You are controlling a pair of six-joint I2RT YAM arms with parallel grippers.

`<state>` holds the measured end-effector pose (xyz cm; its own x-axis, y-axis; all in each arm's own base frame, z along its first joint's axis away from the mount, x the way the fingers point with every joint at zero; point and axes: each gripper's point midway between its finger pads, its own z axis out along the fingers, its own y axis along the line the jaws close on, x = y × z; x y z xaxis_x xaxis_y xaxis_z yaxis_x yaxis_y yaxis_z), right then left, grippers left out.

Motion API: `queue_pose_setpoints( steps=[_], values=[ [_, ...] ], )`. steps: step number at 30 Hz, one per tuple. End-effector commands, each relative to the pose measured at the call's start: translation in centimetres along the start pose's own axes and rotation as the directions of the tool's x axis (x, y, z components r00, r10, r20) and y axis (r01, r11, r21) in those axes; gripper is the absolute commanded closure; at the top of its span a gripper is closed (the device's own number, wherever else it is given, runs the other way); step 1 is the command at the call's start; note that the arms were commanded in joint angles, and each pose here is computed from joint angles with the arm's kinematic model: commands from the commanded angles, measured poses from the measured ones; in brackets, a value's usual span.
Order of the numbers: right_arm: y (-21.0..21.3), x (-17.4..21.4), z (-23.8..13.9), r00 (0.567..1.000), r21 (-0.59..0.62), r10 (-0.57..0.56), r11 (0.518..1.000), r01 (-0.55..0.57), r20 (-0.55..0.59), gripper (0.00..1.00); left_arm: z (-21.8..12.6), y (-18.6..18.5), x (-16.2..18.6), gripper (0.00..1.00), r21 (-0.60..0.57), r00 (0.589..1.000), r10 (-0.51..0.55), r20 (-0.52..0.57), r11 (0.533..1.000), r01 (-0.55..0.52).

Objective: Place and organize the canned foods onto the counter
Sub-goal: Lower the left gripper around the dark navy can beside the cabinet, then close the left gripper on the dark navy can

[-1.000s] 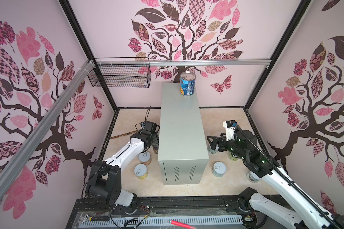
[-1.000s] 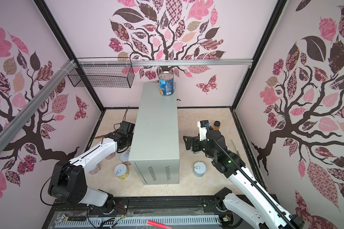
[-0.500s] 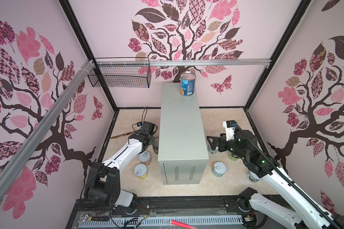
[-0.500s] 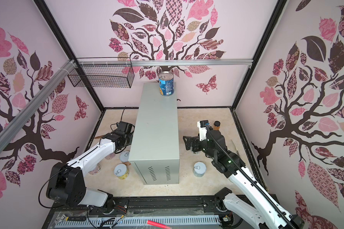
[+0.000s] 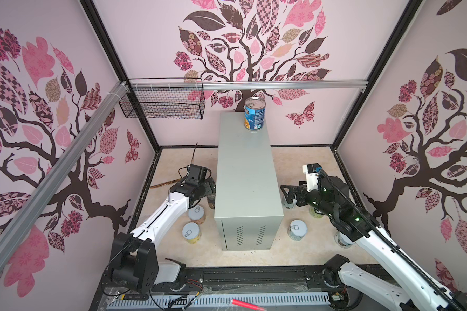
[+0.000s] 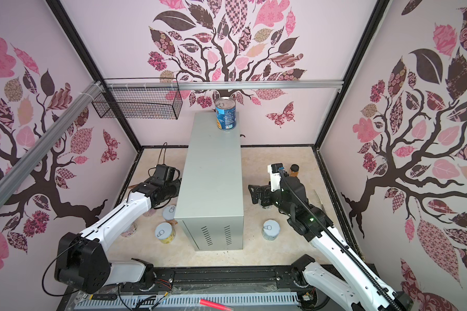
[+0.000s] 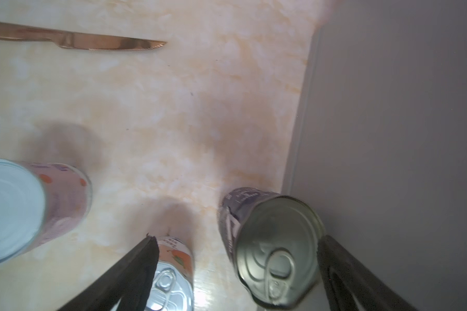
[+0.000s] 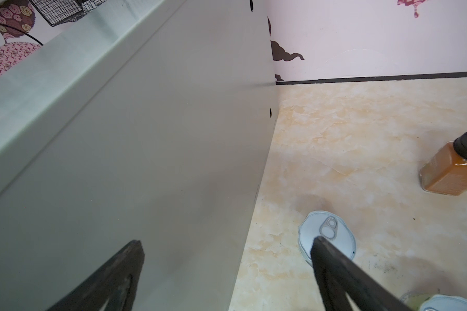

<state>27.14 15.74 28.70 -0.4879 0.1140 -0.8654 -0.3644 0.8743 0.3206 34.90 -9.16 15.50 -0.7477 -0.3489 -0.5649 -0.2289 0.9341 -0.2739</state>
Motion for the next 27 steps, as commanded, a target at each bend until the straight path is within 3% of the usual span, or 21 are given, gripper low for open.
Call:
queue_pose_setpoints(
  steps=[1,12,17,23,27],
  values=[
    [0.3,-1.0,-0.6,1.000,-0.010,0.000,1.000,0.001,0.029,0.00,-0.2,-2.3,2.1,0.02,0.157,0.998,-0.007,-0.069,0.987,0.017],
    [0.2,-0.6,-0.4,1.000,-0.002,0.002,1.000,-0.002,0.012,0.00,1.9,-3.5,4.6,0.02,0.167,0.986,0.078,-0.147,0.985,-0.053],
    [0.1,-0.2,0.0,1.000,-0.002,0.004,1.000,-0.004,-0.004,0.00,3.2,-3.3,5.4,0.02,0.101,0.979,0.135,-0.151,0.988,-0.121],
    [0.3,-0.4,0.3,1.000,-0.009,0.004,1.000,-0.004,-0.010,0.00,4.7,-2.8,6.4,0.02,0.079,0.976,0.142,-0.163,0.988,-0.131],
    [0.2,-0.3,0.4,1.000,-0.006,0.004,1.000,-0.004,-0.011,0.00,5.2,-1.3,6.2,0.02,-0.009,0.980,0.134,-0.147,0.991,-0.137]
  ],
)
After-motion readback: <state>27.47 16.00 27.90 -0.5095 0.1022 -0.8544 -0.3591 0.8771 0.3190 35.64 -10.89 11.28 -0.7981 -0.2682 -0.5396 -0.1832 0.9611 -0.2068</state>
